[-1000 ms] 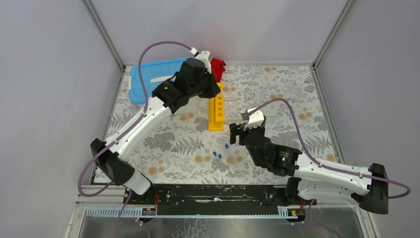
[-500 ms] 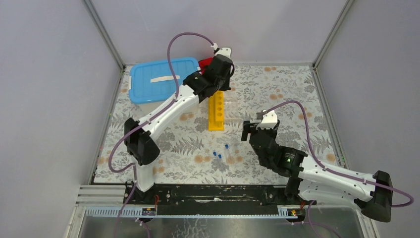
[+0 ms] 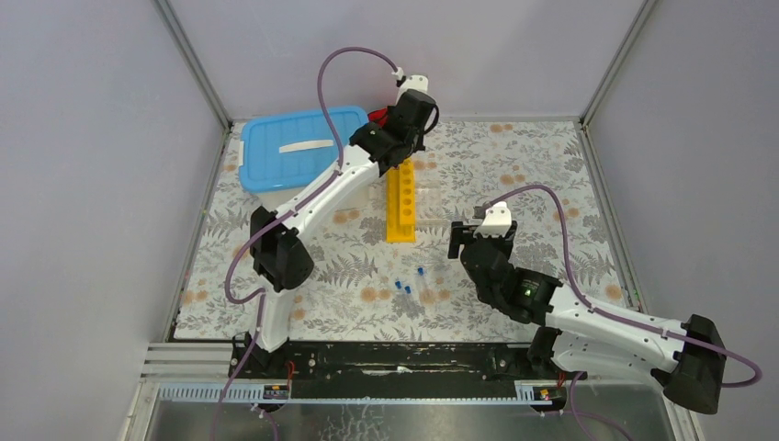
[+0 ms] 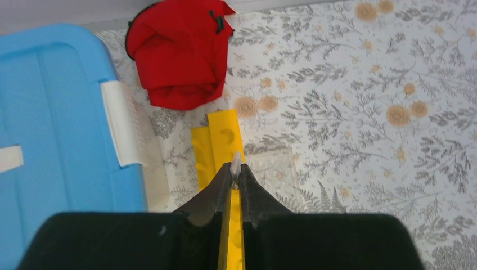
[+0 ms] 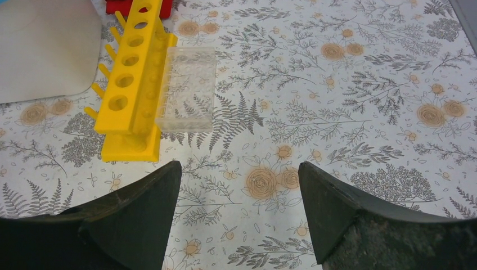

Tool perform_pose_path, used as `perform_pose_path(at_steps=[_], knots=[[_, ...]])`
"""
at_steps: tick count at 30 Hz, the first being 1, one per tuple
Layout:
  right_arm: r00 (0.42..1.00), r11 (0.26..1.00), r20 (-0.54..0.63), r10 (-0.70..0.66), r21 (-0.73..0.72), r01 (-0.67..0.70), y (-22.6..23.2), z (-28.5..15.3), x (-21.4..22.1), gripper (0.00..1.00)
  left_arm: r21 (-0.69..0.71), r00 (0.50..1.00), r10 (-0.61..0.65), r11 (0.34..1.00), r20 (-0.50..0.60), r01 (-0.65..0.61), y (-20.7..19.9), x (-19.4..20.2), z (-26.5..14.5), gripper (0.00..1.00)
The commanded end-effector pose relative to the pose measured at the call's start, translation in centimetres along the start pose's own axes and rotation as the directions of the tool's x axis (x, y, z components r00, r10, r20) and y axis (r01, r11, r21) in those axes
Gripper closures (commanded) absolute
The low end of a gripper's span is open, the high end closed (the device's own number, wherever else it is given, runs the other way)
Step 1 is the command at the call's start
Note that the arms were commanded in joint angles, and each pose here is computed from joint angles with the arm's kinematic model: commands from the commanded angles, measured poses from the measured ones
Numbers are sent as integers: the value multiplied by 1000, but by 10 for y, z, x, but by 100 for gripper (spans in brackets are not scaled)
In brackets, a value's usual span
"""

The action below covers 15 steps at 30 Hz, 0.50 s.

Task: Organize the chemistry lab equipment
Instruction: Insert the test tube into the slot of the test tube rack.

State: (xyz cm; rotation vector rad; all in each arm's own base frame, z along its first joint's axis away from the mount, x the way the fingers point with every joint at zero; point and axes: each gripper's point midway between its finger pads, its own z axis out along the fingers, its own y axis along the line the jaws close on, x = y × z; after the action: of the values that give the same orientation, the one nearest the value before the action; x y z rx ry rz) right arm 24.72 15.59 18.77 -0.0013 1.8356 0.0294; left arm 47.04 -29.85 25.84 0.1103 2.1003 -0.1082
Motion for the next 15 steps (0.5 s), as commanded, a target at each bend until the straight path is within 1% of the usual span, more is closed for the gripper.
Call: perform_pose_path(at_steps=[1,7,8,15], knots=[[998,999,25,52,-1,-52,4,6,-8,17,-36,997,-32,999,75,35,18,-29,13,100],[999,999,8,39,3,-39,4,11,-5,17,-35,998,-43,998,54,45,25,-25,30,100],[998,998,22,62,-4,-61,7,12,-9,17,-33,998,-44,998,51,46,26,-24,32,100],[998,998,11,63,-9,-63,8,16,-6,17,-10,997,-65,998,31,66,25,-17,43,100]])
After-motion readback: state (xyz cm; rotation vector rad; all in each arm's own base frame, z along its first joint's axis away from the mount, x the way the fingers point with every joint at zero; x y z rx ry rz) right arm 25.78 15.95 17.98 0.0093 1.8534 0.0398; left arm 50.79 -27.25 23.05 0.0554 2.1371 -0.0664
